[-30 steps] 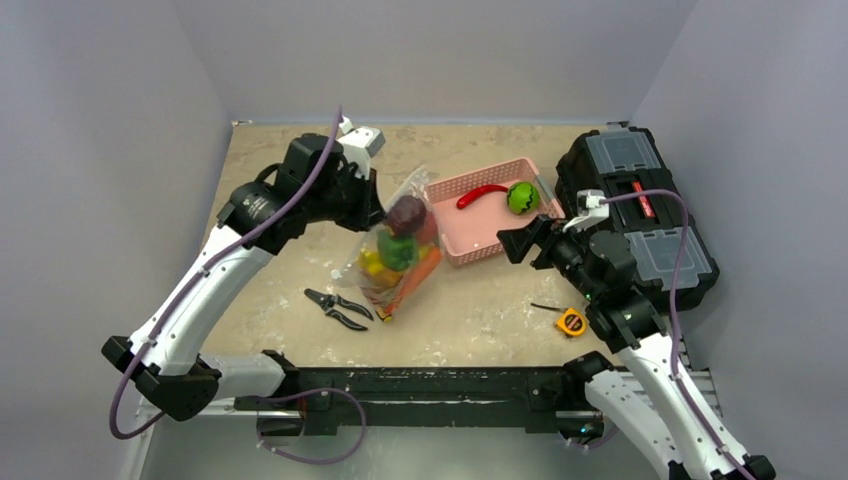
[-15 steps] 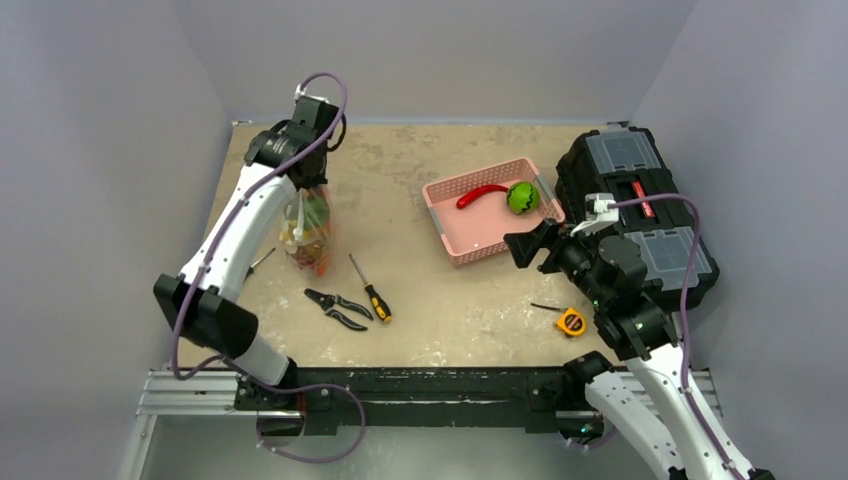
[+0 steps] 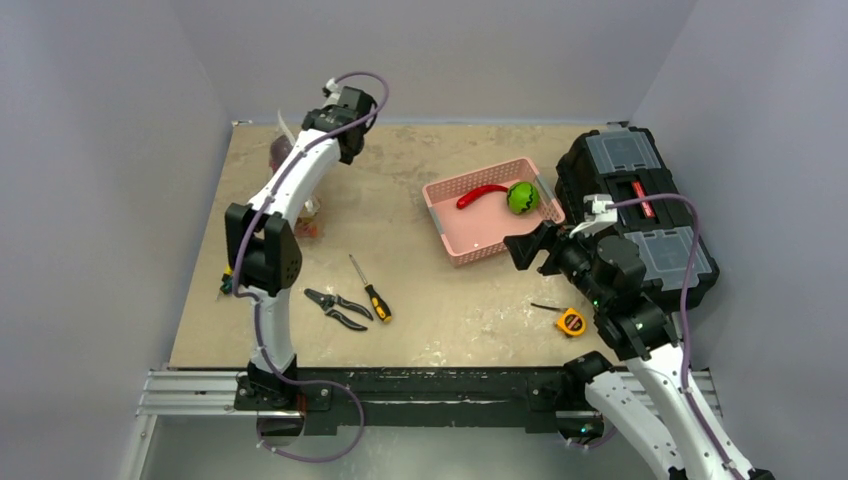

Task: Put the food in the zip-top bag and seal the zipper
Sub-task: Place the zipper food storage bag at the center of the board.

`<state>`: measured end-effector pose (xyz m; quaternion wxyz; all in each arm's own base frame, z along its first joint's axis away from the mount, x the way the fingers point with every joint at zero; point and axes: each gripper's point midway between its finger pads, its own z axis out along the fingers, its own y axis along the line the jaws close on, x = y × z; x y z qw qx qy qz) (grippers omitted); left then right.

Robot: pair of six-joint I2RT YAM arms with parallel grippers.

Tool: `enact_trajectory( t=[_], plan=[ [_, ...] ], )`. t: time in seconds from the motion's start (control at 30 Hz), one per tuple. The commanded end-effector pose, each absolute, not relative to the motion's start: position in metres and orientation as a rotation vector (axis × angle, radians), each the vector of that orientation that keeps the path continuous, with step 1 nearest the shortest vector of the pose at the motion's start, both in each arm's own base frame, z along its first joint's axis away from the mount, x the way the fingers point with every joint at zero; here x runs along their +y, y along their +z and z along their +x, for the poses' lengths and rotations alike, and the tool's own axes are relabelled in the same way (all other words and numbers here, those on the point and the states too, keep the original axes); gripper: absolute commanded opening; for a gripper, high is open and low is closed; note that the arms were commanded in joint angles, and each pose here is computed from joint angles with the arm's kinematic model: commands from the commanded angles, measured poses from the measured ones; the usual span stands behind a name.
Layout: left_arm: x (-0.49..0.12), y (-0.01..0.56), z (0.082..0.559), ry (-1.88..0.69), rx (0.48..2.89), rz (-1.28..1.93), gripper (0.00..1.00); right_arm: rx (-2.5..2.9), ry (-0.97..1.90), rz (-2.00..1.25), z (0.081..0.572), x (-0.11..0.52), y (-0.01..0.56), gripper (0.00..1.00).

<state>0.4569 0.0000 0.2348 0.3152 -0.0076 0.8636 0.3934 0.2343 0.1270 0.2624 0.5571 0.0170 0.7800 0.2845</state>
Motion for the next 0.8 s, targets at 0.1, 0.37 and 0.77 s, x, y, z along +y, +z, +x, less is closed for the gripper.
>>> enact_trajectory(
  t=[0.1, 0.37, 0.77],
  plan=[
    [-0.076, 0.203, 0.483, 0.756, 2.318, 0.036, 0.00, 1.829, 0.694, 0.025, 0.238, 0.132, 0.265, 0.87],
    [-0.114, 0.159, 0.476, 0.401, 2.504, -0.036, 0.11, 1.849, 0.698, 0.025, 0.239, 0.134, 0.257, 0.87],
    [-0.156, 0.235, 0.433, -0.333, 2.464, -0.144, 0.61, 1.856, 0.682, 0.013, 0.239, 0.133, 0.264, 0.87]
  ],
)
